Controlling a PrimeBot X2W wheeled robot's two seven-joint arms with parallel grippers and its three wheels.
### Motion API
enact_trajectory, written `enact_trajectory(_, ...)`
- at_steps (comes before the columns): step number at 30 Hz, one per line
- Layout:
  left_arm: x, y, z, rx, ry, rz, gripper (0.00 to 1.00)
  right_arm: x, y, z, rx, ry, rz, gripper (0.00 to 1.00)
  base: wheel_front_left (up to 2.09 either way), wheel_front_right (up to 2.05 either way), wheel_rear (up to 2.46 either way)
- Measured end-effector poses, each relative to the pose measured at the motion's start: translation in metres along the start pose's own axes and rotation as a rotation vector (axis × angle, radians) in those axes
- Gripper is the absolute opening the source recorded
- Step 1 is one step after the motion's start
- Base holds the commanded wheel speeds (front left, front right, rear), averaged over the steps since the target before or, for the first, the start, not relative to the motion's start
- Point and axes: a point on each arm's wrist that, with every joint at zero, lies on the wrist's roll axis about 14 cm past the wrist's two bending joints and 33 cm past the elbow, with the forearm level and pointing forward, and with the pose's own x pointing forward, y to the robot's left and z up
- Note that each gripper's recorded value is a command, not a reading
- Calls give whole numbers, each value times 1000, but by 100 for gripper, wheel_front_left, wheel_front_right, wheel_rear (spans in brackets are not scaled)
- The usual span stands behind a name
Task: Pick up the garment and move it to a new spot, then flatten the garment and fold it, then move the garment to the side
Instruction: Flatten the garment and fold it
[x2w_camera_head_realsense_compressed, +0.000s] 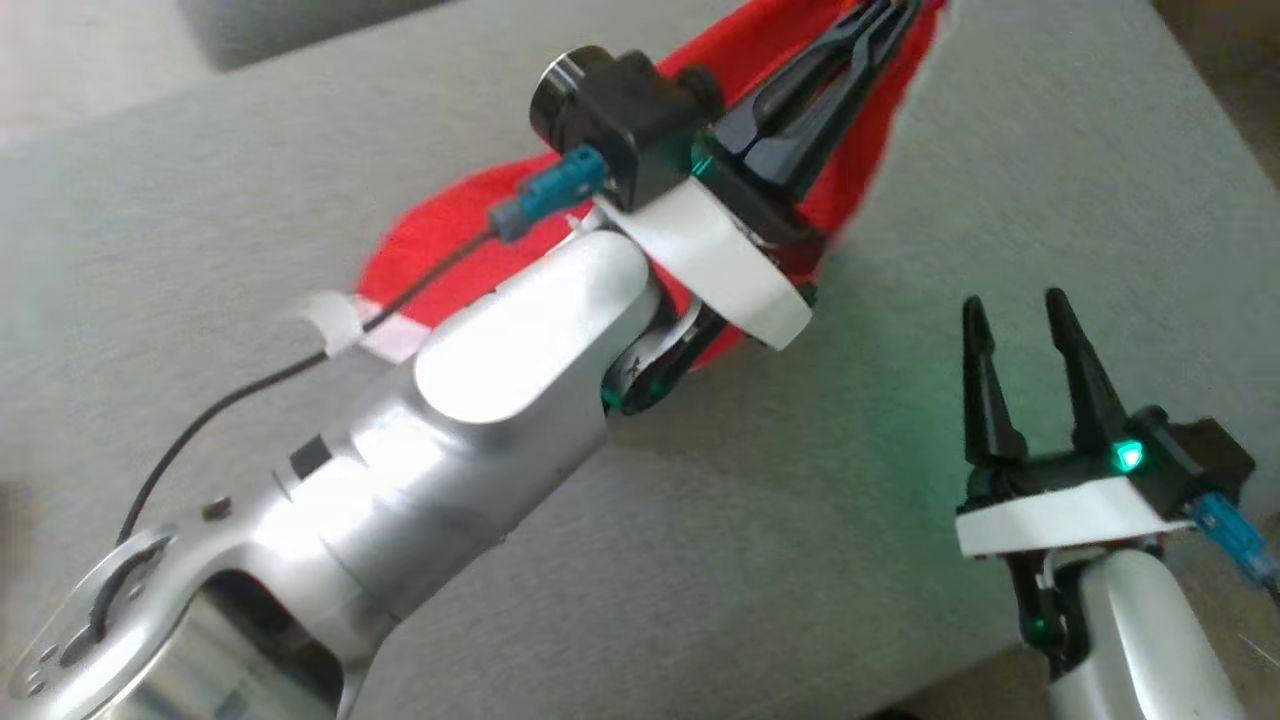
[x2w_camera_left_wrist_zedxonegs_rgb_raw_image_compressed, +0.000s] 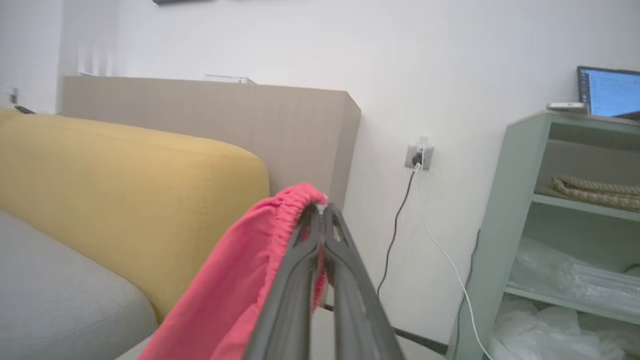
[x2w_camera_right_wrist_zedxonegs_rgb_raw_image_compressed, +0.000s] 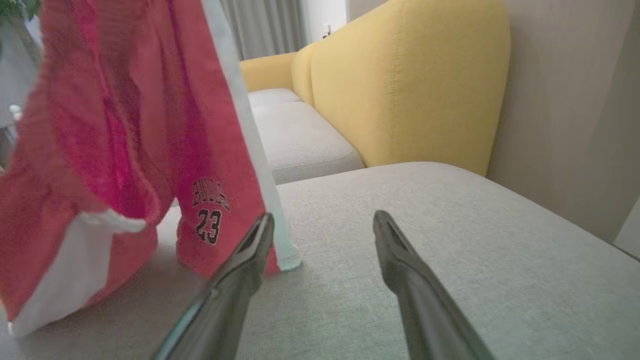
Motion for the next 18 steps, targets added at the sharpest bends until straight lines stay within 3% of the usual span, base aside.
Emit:
enact_trajectory(3, -21, 4, 34, -4, -15, 46, 0, 4, 17, 2, 6, -14, 51, 100, 0, 0, 0)
enact_trajectory(6, -60, 23, 40, 5, 29, 132, 0, 14, 31, 7, 12, -37, 95, 100, 0, 0, 0)
enact_trajectory(12, -207, 77, -11, -46, 227, 527, 0, 31, 62, 4, 18, -37, 178, 100, 0, 0, 0)
enact_trajectory(18, -290, 80, -36, -97, 272, 753, 0, 34, 94, -34, 26, 70, 268, 100, 0, 0, 0)
